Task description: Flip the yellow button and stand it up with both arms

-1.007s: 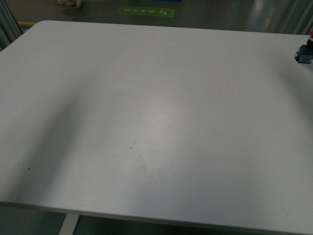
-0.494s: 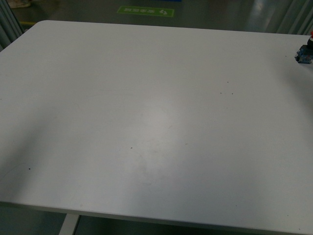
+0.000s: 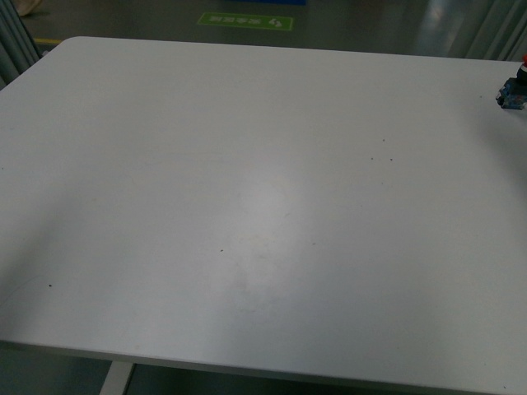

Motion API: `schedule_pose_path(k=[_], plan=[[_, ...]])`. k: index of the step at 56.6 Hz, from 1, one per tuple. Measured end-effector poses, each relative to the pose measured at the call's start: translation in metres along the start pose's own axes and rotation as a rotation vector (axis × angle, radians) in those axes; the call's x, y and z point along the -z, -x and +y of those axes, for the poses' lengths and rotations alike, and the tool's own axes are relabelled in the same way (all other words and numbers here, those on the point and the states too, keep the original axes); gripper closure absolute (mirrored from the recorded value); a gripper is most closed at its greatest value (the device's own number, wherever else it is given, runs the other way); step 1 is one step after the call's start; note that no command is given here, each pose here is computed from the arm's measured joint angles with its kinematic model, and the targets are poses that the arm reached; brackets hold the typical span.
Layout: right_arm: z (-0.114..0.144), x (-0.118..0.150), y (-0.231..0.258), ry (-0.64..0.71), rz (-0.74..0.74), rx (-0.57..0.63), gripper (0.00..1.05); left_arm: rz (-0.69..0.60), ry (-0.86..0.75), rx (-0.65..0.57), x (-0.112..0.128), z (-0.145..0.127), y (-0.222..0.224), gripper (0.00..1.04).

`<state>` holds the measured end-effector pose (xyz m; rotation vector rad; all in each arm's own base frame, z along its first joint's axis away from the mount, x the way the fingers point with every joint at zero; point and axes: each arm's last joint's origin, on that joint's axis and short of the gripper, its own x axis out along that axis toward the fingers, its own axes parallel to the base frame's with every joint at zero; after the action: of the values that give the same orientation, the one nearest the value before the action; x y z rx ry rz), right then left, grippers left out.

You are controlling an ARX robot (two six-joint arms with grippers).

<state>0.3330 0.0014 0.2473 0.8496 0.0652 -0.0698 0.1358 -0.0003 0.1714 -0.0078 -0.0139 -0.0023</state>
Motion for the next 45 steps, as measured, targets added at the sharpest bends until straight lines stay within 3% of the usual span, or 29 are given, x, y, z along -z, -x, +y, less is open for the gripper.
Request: schedule_pose_path(k=[45], plan=[[-0.014, -0.004, 0.006, 0.024, -0.007, 0.02, 0.68, -0.014, 0.0, 0.0, -0.004, 0.0, 0.025, 1.01]])
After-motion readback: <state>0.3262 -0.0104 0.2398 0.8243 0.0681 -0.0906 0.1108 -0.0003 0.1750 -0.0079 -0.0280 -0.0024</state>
